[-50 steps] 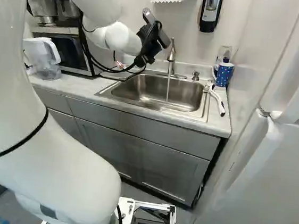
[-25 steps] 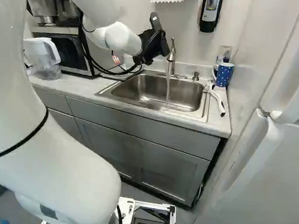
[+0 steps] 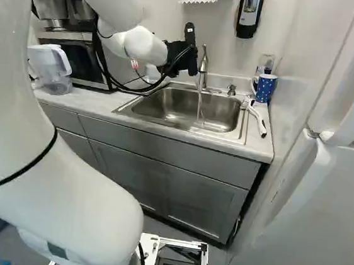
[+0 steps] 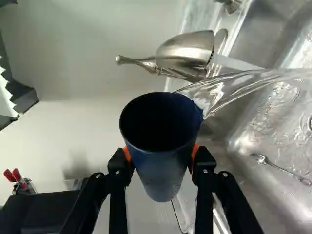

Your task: Rinse the cup and place it in the tray

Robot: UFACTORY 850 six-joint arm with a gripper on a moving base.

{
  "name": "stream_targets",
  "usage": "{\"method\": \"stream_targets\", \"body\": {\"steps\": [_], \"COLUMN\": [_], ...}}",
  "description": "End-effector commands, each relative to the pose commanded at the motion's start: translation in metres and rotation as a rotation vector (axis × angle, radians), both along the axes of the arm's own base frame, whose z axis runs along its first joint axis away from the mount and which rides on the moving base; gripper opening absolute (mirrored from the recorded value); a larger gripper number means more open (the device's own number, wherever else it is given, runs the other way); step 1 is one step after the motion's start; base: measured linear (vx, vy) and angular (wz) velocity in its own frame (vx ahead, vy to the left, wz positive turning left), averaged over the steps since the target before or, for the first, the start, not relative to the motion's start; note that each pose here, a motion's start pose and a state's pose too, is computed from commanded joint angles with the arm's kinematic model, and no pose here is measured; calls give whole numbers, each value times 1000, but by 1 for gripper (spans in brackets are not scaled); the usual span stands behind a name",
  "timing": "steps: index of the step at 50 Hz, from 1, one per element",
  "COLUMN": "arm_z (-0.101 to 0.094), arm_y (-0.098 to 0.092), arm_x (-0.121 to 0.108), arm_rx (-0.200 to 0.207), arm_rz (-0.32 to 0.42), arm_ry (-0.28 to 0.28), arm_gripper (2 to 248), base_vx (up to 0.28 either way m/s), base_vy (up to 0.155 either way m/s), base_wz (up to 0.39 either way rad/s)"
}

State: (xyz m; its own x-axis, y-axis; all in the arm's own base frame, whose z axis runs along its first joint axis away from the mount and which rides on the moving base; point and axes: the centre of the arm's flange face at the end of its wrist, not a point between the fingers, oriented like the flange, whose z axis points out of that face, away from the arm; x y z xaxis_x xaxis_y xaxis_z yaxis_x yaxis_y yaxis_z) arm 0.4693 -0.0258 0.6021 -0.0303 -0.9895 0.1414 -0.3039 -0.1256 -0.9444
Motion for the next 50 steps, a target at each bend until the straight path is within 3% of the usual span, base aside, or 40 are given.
{"method": "stream_targets", "body": {"steps": [32,50], "arm_z": [0,0], "arm_y": [0,0], "arm_x": [0,0], "arm_rx": [321,321], "arm_rz": [-100,-100], "arm_ry": [-24,-24], "arm_gripper": [125,125], "base_vx": [0,0], "base_vy": [0,0], "base_wz": [0,0]}}
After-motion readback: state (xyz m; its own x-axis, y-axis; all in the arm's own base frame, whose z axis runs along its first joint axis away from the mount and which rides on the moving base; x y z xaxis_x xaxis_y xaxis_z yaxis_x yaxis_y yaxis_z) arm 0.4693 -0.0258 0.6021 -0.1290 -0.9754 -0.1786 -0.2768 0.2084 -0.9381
